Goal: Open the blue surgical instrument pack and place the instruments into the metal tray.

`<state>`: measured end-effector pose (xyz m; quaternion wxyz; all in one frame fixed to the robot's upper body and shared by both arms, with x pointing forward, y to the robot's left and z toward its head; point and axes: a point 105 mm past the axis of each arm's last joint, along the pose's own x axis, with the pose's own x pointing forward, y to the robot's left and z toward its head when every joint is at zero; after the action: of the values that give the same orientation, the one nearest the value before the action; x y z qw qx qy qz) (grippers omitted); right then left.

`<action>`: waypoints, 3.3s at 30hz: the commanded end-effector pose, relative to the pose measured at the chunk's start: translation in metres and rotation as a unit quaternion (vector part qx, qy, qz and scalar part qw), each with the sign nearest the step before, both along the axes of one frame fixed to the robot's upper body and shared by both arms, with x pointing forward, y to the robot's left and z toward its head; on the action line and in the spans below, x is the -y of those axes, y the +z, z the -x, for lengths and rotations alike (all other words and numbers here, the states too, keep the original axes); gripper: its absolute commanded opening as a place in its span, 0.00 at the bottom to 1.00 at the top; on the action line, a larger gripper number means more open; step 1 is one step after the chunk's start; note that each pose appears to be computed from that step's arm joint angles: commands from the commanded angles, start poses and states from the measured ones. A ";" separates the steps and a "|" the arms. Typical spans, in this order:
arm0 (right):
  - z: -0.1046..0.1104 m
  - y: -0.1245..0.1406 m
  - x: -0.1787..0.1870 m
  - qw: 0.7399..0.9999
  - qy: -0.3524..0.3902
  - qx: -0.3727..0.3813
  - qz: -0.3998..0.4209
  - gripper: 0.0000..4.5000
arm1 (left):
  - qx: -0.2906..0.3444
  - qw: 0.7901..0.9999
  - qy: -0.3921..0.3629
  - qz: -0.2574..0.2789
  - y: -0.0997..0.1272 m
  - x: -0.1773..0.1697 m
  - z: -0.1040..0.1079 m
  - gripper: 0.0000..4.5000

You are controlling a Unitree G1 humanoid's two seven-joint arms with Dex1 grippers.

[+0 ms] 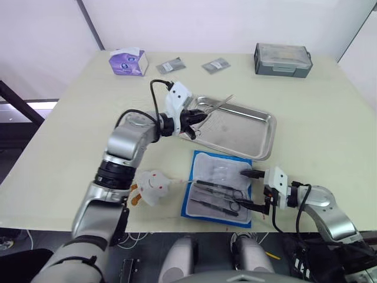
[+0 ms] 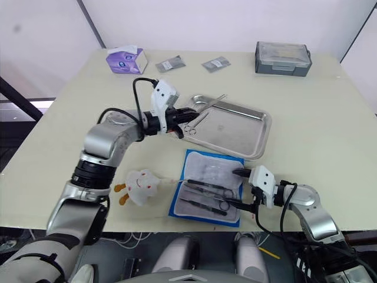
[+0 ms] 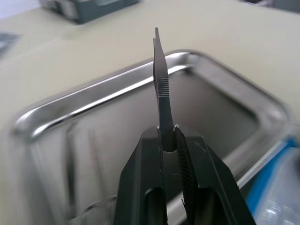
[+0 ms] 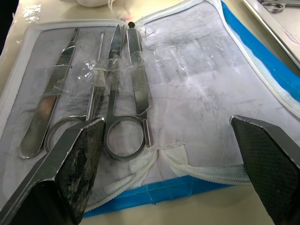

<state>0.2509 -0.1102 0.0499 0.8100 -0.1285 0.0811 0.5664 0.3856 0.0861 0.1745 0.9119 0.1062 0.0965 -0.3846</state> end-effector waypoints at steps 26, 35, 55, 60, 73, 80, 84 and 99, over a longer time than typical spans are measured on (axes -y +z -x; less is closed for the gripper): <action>0.007 -0.029 0.009 0.997 -0.018 -0.062 0.031 1.00 | -0.056 0.984 0.166 -0.014 -0.045 0.011 -0.027 0.39; 0.006 -0.030 0.007 0.998 -0.018 -0.061 0.028 1.00 | -0.026 0.988 0.152 0.008 -0.018 0.017 -0.025 0.39; 0.003 -0.029 0.006 0.998 -0.019 -0.057 0.027 1.00 | 0.061 0.947 -0.315 -0.022 -0.009 -0.002 0.068 0.39; 0.001 -0.028 0.006 0.998 -0.020 -0.055 0.026 1.00 | 0.039 0.909 -0.402 -0.102 -0.035 -0.014 0.080 0.39; 0.003 -0.029 0.007 0.998 -0.024 -0.055 0.026 1.00 | 0.006 0.870 -0.464 -0.167 -0.068 -0.022 0.088 0.39; 0.003 -0.028 0.008 0.998 -0.025 -0.054 0.026 1.00 | -0.010 0.865 -0.472 -0.173 -0.083 -0.025 0.092 0.39; 0.003 -0.028 0.008 0.998 -0.026 -0.054 0.027 1.00 | -0.017 0.863 -0.474 -0.173 -0.087 -0.025 0.095 0.39; 0.005 -0.028 0.009 0.998 -0.027 -0.054 0.028 1.00 | -0.018 0.871 -0.453 -0.190 -0.105 -0.031 0.081 0.39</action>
<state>0.2537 -0.1084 0.0500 0.8140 -0.1245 0.0773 0.5620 0.3056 0.1131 0.0801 0.6052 0.2940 0.1003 -0.7330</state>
